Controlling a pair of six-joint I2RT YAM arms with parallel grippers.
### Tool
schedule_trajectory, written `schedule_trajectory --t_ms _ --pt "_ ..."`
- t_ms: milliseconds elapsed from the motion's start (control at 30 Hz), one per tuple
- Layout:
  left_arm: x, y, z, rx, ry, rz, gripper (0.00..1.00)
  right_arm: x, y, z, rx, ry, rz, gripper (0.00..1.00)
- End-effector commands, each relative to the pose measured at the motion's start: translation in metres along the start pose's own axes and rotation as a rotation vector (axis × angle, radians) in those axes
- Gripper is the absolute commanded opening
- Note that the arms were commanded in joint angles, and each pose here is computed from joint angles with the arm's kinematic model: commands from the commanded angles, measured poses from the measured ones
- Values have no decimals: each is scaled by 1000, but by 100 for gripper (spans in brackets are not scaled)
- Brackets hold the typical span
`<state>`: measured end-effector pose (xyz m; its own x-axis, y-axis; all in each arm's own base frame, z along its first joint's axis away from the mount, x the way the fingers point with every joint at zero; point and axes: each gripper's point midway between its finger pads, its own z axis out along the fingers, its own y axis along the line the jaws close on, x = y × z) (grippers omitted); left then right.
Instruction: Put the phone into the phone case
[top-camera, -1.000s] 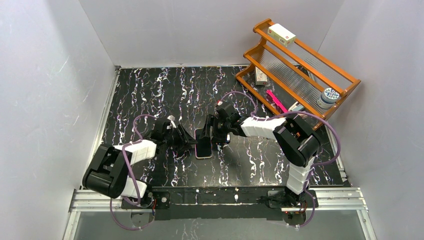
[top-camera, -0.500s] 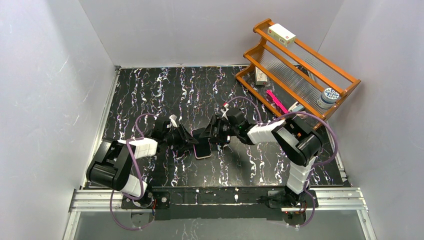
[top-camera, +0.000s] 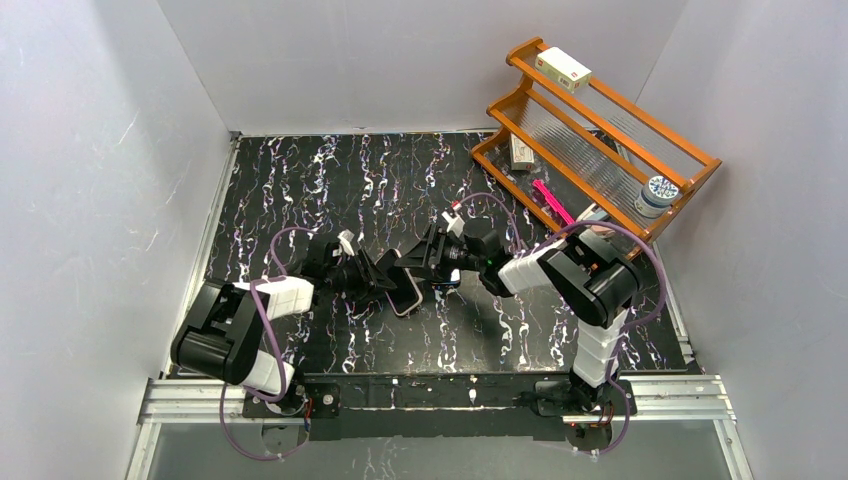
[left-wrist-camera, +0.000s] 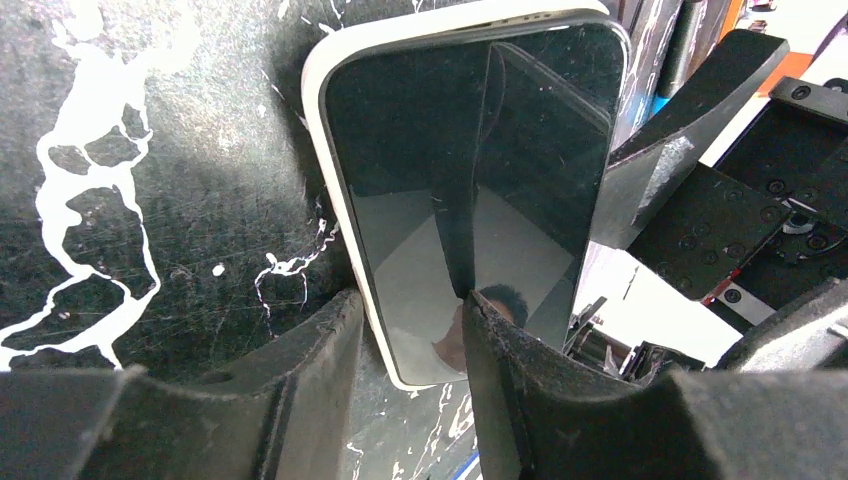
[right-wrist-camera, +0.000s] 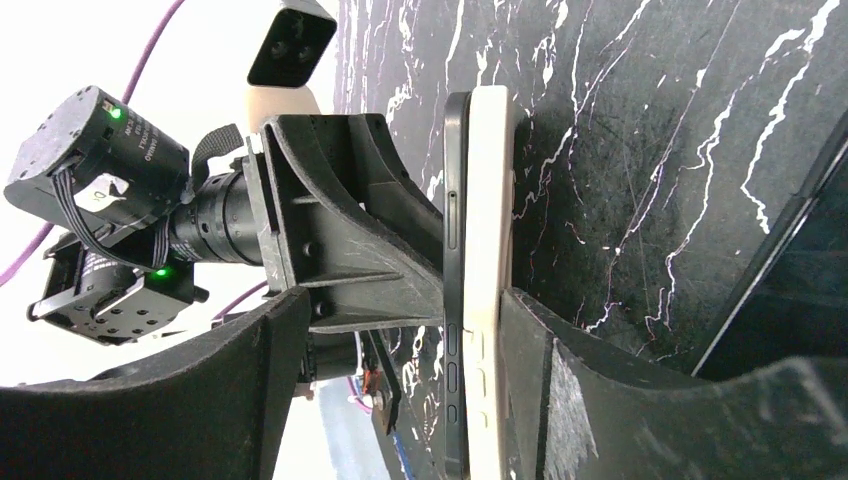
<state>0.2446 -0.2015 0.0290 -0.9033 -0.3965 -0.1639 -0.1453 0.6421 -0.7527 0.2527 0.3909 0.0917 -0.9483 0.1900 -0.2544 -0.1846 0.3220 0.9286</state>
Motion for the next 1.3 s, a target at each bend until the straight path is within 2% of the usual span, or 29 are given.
schedule_trajectory --t_ms 0,200,367,600,767,933,967,1033,1133,1200,1267 --pt "16 21 0 -70 24 -7 40 27 44 -2 -197 121 -22 75" --pt "17 25 0 -89 28 3 39 35 23 2 -129 152 4 73" --pt "17 28 -1 -104 23 8 39 35 17 0 -85 151 -19 61" --pt "17 31 -1 -117 23 12 39 38 22 -3 -124 158 -10 32" --pt "16 33 -1 -129 25 17 40 39 20 -4 -127 155 -11 2" --pt "16 33 -1 -129 19 16 40 34 19 -3 -92 139 -33 1" --pt "16 33 -1 -129 21 15 40 33 19 -3 -83 134 -40 4" --pt "17 34 0 -131 24 14 40 31 21 -4 -76 128 -42 24" --pt "17 35 0 -135 23 13 40 31 26 -4 -86 136 -43 39" --pt "17 35 0 -135 23 8 40 33 26 -4 -79 144 -39 43" --pt "17 35 0 -133 20 5 40 34 19 -2 -36 148 -38 41"
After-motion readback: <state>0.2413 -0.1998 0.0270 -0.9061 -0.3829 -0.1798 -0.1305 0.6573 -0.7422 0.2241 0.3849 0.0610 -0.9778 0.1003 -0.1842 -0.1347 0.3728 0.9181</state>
